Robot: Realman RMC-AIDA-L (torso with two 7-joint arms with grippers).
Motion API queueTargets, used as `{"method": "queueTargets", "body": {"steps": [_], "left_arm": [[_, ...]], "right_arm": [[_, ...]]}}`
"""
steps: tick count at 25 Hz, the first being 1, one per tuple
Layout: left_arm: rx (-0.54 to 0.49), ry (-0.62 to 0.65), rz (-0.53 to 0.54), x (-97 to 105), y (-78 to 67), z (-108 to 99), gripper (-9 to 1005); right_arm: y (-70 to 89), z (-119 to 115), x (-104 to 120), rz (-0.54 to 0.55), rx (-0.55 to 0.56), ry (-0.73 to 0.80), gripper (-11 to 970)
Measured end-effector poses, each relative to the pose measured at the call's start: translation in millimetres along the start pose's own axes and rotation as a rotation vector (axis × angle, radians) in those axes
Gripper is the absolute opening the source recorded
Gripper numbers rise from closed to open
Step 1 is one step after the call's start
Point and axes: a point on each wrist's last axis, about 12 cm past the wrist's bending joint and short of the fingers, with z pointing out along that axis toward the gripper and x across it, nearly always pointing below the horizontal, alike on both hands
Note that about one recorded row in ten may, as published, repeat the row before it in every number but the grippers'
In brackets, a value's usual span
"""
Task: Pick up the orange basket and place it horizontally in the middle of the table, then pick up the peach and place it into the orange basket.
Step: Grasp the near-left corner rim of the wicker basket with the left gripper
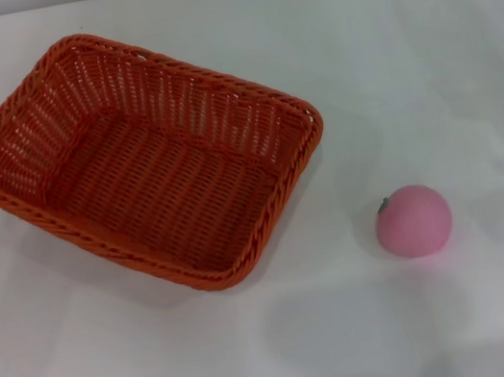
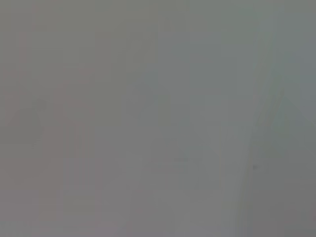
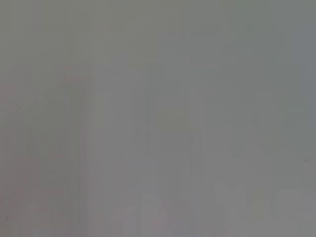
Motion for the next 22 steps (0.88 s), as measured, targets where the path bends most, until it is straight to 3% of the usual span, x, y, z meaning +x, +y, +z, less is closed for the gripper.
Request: {"method": "queueTargets", "body": {"steps": [16,22], "left_arm": [[-0.001,0.004,-0.011,0.0,0.3,1.2,789],[0.016,0.035,-0.067,-4.0,5.6,5.3,789]], "right_arm": [[-1.0,2.8,-1.1,-0.007,-0.002,-0.003,754],[-1.5,2.7,-1.2,-0.007,0.002,-0.004,754]]}}
